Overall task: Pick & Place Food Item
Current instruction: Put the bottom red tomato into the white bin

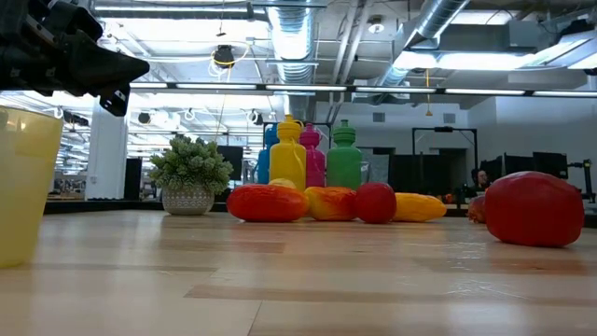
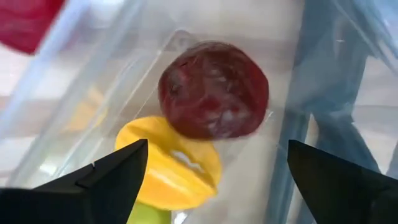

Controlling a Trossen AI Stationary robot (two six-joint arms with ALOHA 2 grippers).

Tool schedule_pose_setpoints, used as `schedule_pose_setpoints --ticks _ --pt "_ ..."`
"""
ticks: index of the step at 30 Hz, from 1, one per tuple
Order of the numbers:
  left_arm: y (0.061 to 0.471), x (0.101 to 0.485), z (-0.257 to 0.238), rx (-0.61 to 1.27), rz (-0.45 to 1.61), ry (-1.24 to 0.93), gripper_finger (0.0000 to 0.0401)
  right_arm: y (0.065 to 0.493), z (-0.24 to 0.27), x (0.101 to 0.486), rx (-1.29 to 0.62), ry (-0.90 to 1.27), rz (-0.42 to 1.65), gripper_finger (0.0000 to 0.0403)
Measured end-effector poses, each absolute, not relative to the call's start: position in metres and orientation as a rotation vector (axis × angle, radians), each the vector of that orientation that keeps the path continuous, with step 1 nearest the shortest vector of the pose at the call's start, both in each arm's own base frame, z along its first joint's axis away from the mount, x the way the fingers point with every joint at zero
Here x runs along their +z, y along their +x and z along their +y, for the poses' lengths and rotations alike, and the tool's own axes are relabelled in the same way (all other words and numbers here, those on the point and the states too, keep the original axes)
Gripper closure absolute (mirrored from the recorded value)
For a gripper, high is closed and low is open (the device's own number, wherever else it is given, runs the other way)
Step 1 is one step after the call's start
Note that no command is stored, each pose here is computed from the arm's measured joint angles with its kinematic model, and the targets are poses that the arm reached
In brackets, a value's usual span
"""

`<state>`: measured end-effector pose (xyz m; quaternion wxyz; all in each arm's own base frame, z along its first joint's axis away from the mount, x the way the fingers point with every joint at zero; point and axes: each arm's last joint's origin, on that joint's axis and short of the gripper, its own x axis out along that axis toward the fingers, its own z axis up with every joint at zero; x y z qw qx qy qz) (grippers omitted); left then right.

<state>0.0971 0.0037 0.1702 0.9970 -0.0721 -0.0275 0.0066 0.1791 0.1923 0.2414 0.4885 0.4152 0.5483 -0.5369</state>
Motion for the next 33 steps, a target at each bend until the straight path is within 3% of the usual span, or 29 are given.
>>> schedule_pose_setpoints --ticks 10,19,24,33 --pt "0.097 0.17 0.004 0.013 -0.054 -0.144 0.0401 0.178 0.185 0.292 -1.028 1.031 1.326 0.0029" --pt "0.097 0.17 0.004 0.014 -0.053 -0.145 0.0401 0.22 0.147 0.333 -0.708 0.92 1.282 0.0029" --pt "0.097 0.17 0.004 0.013 -0.052 -0.145 0.0401 0.245 0.124 0.325 -0.686 0.818 1.309 0.0029" --pt "0.097 0.17 0.004 0.013 -0.052 -0.145 0.0401 0.29 0.105 0.276 -0.626 0.571 1.507 0.003"
